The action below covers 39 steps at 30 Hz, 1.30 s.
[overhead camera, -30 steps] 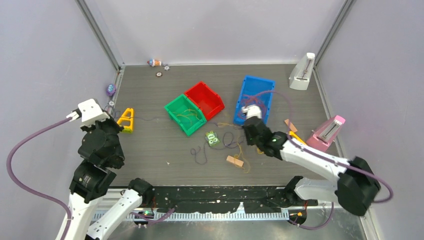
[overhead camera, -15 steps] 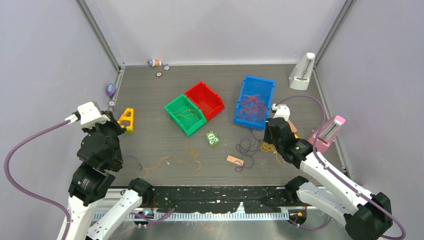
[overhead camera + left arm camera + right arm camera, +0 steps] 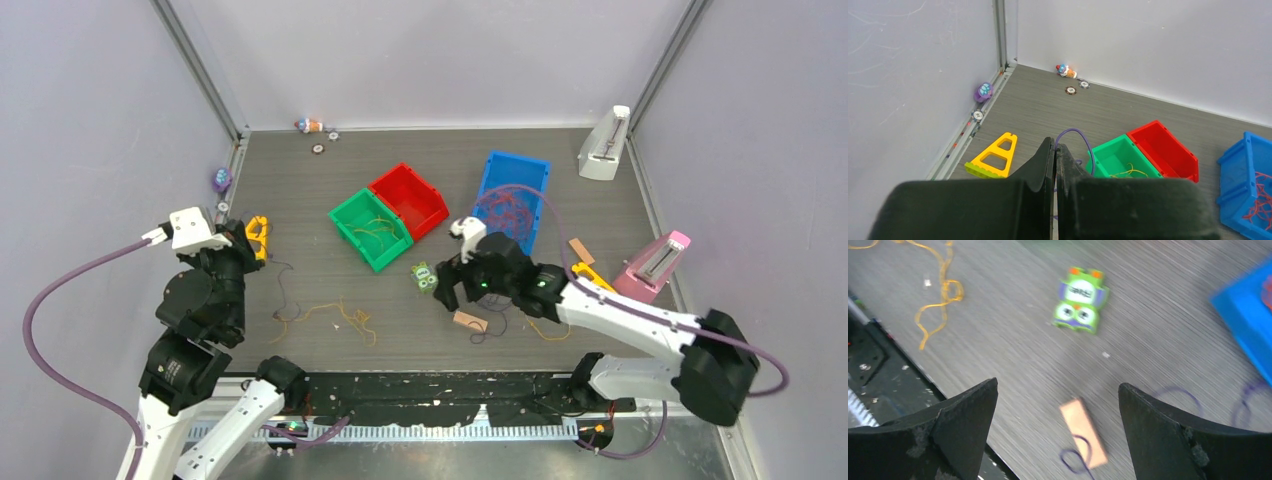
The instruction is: Untangle the cables
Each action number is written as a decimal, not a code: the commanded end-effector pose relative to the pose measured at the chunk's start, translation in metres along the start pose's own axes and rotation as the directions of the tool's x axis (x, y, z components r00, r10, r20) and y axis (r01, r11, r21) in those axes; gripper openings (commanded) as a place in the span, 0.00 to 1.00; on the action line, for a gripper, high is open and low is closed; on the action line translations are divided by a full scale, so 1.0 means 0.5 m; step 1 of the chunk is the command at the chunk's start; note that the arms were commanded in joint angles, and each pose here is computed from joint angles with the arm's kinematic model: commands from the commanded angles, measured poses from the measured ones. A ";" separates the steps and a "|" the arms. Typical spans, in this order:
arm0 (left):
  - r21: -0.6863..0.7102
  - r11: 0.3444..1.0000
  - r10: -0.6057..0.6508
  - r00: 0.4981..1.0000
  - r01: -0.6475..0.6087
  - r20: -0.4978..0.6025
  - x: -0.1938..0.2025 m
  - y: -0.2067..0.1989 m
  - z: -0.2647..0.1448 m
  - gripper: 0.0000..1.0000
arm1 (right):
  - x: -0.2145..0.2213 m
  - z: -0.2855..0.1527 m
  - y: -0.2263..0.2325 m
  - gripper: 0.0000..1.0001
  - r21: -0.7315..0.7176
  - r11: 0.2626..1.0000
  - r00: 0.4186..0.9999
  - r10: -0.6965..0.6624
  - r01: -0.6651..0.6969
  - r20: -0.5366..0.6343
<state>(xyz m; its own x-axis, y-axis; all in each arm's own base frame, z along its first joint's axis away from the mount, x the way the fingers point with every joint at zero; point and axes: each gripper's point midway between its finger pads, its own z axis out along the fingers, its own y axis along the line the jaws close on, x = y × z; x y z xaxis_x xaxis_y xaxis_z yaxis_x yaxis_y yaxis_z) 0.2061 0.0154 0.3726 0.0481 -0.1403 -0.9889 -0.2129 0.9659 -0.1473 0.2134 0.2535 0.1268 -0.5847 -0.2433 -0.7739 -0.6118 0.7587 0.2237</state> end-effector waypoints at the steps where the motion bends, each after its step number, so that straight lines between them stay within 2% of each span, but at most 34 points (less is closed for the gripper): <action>1: 0.026 0.999 -0.047 0.997 0.045 0.061 -0.040 -0.004 -0.008 0.00 | -0.091 0.052 0.149 0.95 -0.186 0.980 0.994 -0.048 0.065 0.095; 7: 0.054 0.998 -0.046 0.998 0.044 0.049 -0.025 -0.013 -0.008 0.00 | -0.075 0.153 0.297 0.95 -0.253 0.962 0.995 -0.094 0.098 0.030; 12: 0.054 0.998 -0.040 0.998 0.038 0.049 -0.021 -0.011 -0.009 0.00 | -0.083 0.223 0.354 0.95 -0.195 0.972 0.992 -0.127 0.127 0.015; 18: 0.041 0.999 -0.026 0.998 0.023 0.055 -0.019 -0.003 -0.011 0.00 | -0.029 0.299 0.366 0.95 -0.034 0.975 0.972 -0.222 0.220 -0.074; 22: 0.024 1.000 -0.022 0.998 0.020 0.061 -0.020 0.003 -0.010 0.00 | 0.006 0.324 0.348 0.98 0.093 0.950 0.951 -0.288 0.298 -0.114; 27: 0.006 1.000 -0.012 0.998 0.012 0.059 -0.020 0.007 -0.006 0.00 | 0.065 0.343 0.345 0.98 0.081 0.942 0.935 -0.310 0.327 -0.173; 29: 0.002 1.000 -0.011 0.998 0.011 0.060 -0.020 0.007 -0.005 0.00 | 0.088 0.344 0.338 0.81 0.076 0.939 0.928 -0.316 0.336 -0.198; 30: 0.000 1.000 -0.010 0.998 0.010 0.061 -0.021 0.008 -0.005 0.00 | 0.093 0.343 0.333 0.64 0.080 0.938 0.926 -0.317 0.338 -0.206; 31: -0.004 1.000 -0.010 0.998 0.010 0.063 -0.022 0.009 -0.005 0.00 | 0.098 0.337 0.325 0.55 0.088 0.936 0.925 -0.317 0.341 -0.211; 32: -0.008 1.000 -0.006 0.998 0.007 0.066 -0.022 0.011 -0.004 0.00 | 0.096 0.333 0.316 0.32 0.108 0.934 0.927 -0.314 0.340 -0.203; 34: -0.019 1.000 0.002 0.998 0.000 0.069 -0.023 0.014 -0.003 0.00 | 0.097 0.309 0.281 0.09 0.162 0.928 0.933 -0.305 0.337 -0.191; 39: -0.181 0.983 0.023 0.998 -0.011 0.065 -0.025 0.069 -0.005 0.00 | 0.055 0.203 0.164 0.05 0.284 0.934 0.976 -0.193 0.215 -0.106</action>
<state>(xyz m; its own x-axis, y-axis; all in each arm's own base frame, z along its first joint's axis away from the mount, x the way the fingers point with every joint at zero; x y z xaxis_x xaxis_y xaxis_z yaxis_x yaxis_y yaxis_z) 0.1995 0.0260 0.3717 0.0719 -0.1137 -0.9909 -0.2471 0.9605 -0.1282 0.1762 0.4289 0.0241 -0.4702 -0.5720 -0.6721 -0.6864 0.7157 -0.1288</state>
